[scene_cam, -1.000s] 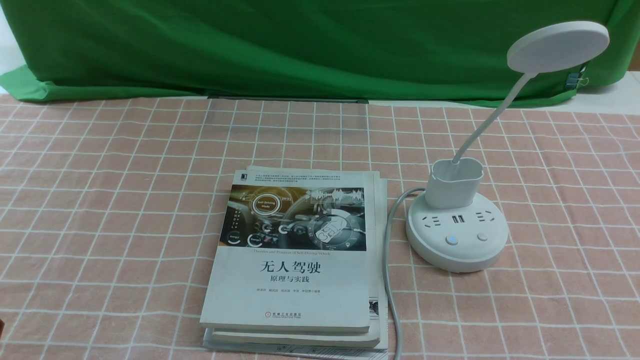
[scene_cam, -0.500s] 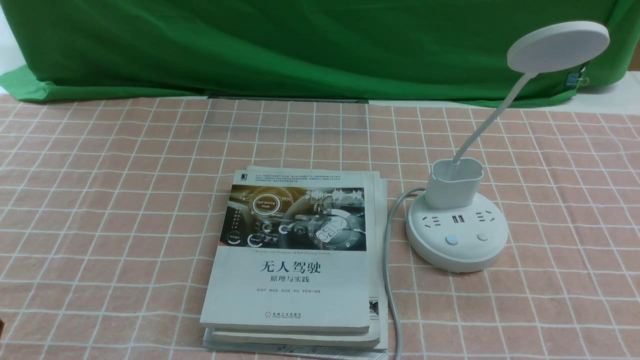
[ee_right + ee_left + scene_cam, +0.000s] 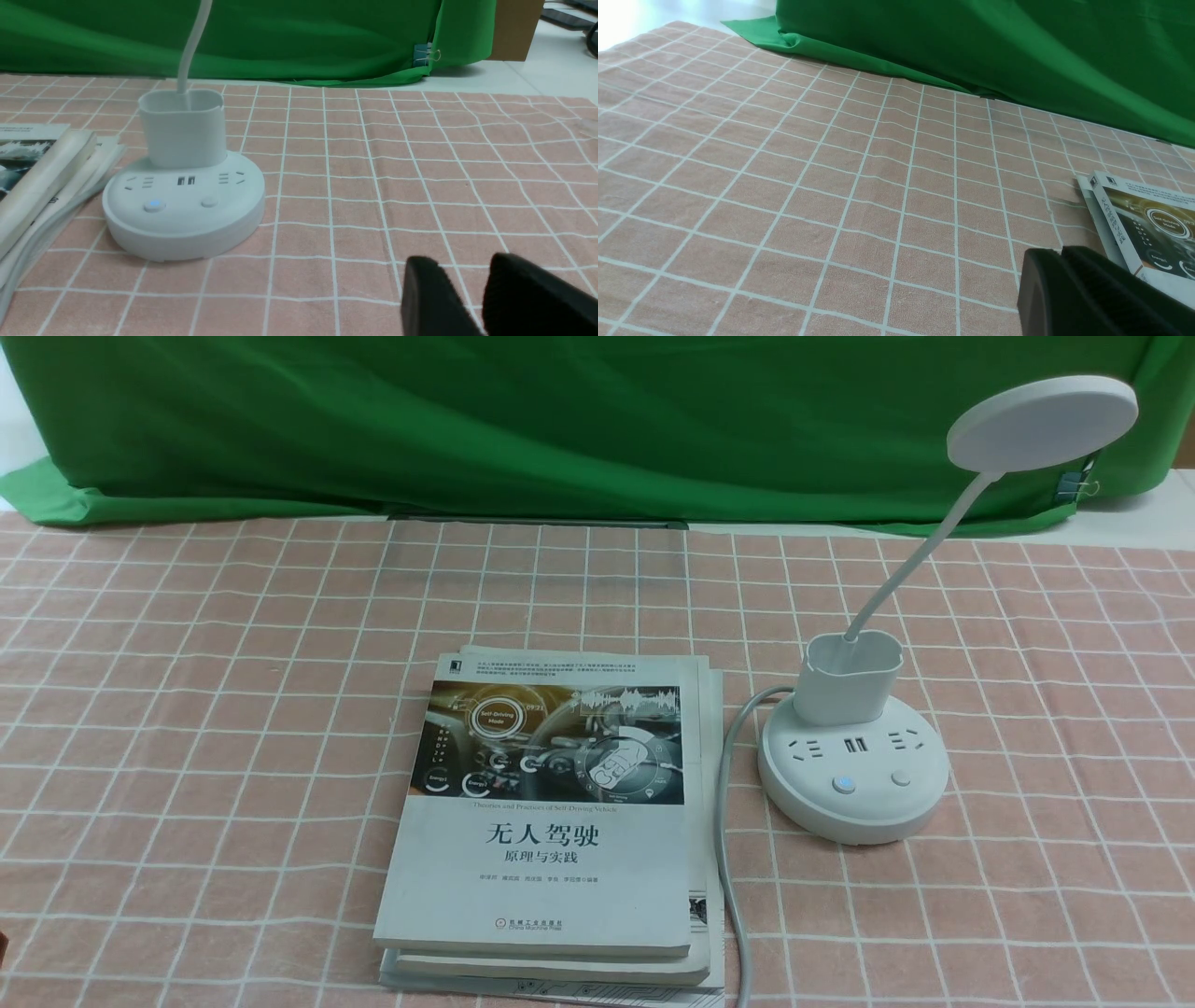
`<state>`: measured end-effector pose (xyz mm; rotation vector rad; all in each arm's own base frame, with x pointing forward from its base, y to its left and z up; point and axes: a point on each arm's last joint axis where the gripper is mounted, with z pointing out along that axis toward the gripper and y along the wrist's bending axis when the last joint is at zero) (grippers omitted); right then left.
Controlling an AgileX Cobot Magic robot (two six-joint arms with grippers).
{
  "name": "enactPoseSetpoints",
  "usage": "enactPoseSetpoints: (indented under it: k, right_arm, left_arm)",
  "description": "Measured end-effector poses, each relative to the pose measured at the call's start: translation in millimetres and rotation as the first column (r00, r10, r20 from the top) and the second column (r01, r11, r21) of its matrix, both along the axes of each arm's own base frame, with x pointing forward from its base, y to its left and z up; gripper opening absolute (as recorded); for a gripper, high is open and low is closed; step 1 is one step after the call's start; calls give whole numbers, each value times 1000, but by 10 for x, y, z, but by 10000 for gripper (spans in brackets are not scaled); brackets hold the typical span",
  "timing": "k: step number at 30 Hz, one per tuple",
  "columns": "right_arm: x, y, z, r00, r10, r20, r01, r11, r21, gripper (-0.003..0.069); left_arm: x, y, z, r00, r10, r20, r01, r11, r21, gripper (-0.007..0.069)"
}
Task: Turn on the table lamp on the pink coffee tablecloth with your hand.
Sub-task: 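Press the button on the base of the white desk lamp with the right gripper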
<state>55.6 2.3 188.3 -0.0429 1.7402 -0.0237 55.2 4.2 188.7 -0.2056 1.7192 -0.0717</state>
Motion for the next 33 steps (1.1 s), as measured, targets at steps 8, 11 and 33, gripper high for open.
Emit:
enactPoseSetpoints:
  k: [8,11,33]
  right_arm:
    - [0,0,1,1000,0,1,0,1000,0,242]
    - [0,0,1,1000,0,1,0,1000,0,242]
    - [6,-58,256,957,-136,257,8,896,444,241]
  left_arm:
    - [0,0,0,1000,0,0,0,1000,1,19]
    - [0,0,0,1000,0,0,0,1000,1,19]
    - [0,0,0,1000,0,0,0,1000,0,19]
